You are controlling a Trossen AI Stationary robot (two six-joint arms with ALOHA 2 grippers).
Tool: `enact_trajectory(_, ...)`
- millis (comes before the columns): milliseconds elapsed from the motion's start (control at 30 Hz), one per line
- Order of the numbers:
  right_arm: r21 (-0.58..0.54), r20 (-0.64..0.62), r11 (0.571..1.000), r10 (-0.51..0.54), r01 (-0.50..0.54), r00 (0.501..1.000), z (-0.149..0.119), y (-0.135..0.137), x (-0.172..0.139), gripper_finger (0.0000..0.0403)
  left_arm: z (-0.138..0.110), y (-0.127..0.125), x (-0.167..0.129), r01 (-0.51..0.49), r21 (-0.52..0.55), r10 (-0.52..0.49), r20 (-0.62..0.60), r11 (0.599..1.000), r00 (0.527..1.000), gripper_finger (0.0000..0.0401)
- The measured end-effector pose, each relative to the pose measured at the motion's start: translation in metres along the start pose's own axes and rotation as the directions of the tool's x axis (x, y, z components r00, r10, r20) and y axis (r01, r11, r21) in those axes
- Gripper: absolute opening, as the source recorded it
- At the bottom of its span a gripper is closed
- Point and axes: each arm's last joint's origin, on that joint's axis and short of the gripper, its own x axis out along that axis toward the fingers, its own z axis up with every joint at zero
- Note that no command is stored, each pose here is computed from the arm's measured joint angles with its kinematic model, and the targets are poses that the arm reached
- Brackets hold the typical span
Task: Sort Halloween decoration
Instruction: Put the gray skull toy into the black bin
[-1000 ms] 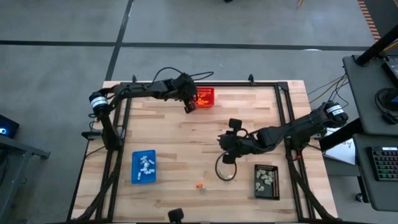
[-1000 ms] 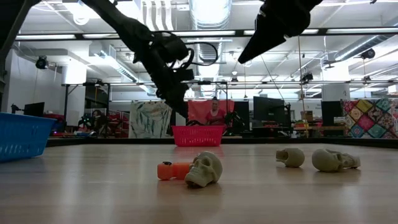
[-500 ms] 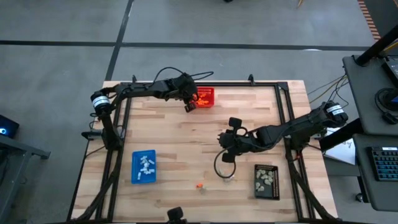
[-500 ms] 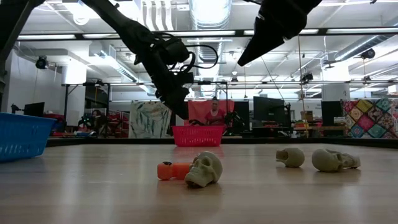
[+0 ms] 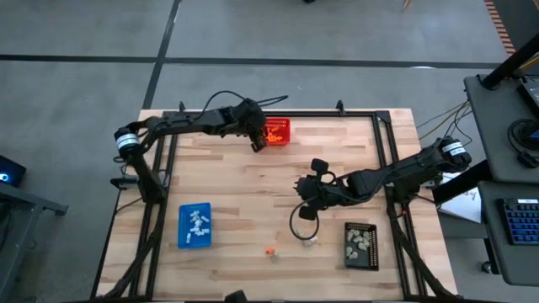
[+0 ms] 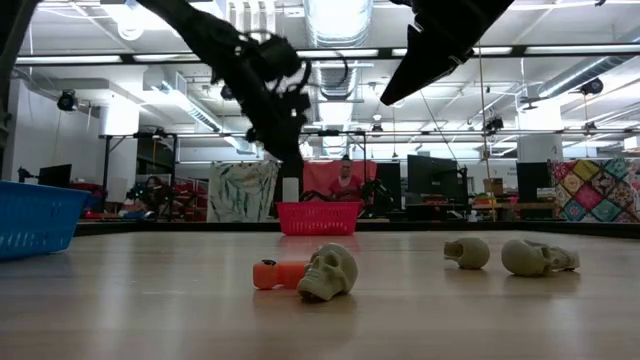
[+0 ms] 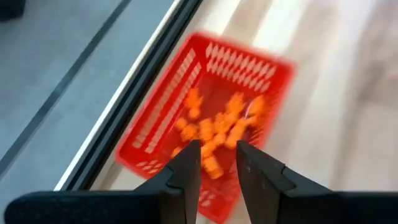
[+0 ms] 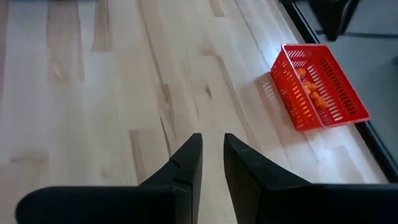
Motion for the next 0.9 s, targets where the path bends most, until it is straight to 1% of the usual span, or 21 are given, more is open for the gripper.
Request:
enact_trajectory(67,0.028,0.008,1.0,0.01,-0.01,1.0,0.001,0.0,0.0,0.0057,0.006,-0.009,-0.014,0.017,-0.002,-0.017,0.045,1.0,0.999,0.0081)
enact_trajectory(167,0.07,0.007,0.995,0.066,-0.066,0.998,0.002,0.002,0.0,0.0057,0.011,-0.029,-0.037,0.056,0.028,-0.059,0.119,0.998,0.991,0.0078)
enact_trajectory(233,0.088,0.007,0.991,0.102,-0.103,0.995,0.002,0.003,0.0,0.0057,0.013,-0.045,-0.052,0.086,0.059,-0.094,0.166,0.995,0.982,0.0077)
enact_trajectory(333,0.115,0.005,0.981,0.155,-0.155,0.988,0.003,0.006,0.002,0.0057,0.012,-0.068,-0.074,0.095,0.094,-0.116,0.253,0.991,0.96,0.0077)
enact_trajectory(500,0.204,-0.019,0.948,0.252,-0.243,0.967,0.0,0.014,0.009,0.0057,-0.005,-0.1,-0.1,0.119,0.125,-0.155,0.343,0.985,0.926,0.0077)
enact_trajectory(600,0.278,0.0,0.914,0.306,-0.294,0.952,0.002,0.02,0.016,0.0057,-0.017,-0.114,-0.114,0.135,0.127,-0.175,0.386,0.983,0.906,0.0077)
enact_trajectory(733,0.32,0.014,0.868,0.396,-0.379,0.918,0.005,0.031,0.028,0.0057,-0.029,-0.128,-0.131,0.178,0.122,-0.214,0.44,0.976,0.872,0.0077)
enact_trajectory(900,0.366,-0.076,0.845,0.444,-0.389,0.893,0.001,0.046,0.049,0.0057,-0.039,-0.138,-0.157,0.253,0.141,-0.289,0.517,0.957,0.806,0.0077)
